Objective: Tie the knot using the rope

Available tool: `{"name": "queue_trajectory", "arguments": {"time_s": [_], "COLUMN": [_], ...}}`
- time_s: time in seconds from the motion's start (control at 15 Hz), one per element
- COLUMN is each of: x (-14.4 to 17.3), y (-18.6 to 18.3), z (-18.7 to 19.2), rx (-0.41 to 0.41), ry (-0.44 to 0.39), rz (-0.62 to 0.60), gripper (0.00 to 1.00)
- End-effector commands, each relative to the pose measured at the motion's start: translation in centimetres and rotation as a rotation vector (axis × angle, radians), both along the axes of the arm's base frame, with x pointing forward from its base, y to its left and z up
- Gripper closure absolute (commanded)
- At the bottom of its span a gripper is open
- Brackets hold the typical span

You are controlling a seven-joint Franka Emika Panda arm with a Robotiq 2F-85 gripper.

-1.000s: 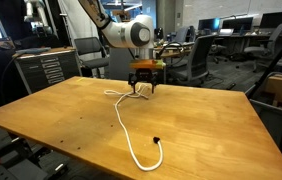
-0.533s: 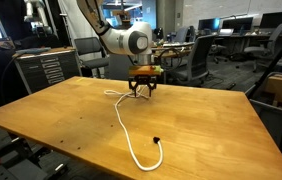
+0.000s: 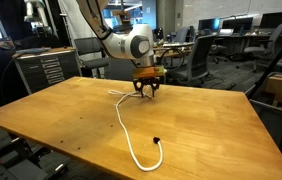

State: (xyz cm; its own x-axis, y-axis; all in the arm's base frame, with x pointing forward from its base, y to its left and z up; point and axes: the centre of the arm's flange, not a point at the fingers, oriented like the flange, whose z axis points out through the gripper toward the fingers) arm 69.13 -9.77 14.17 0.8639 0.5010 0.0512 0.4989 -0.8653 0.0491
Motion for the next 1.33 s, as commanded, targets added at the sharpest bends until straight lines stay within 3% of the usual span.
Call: {"name": "queue_trajectory", "arguments": {"time_s": [0.0, 0.07, 0.2, 0.4, 0.47, 0.67, 0.8, 0.93, 1.27], "x": [0.3, 0.2, 0.1, -0.2, -0.2, -0.4, -0.4, -0.4, 0.1], "y": [-2.6, -3.3, -4.0, -4.1, -3.9, -3.9, -4.2, -4.7, -6.2], "z": [1.3, 1.5, 1.3, 1.2, 1.2, 1.0, 1.8, 3.1, 5.3], "rx": [-0.071, -0.078, -0.087, -0.080, -0.071, -0.084, -0.091, -0.088, -0.097], "ry": [0.000, 0.008, 0.007, 0.030, 0.042, 0.045, 0.089, 0.105, 0.115], "rz": [0.022, 0.019, 0.012, 0.015, 0.012, 0.020, 0.004, -0.001, -0.031], "gripper": [0.72, 0.81, 0.84, 0.80, 0.88, 0.98, 0.66, 0.59, 0.19]}}
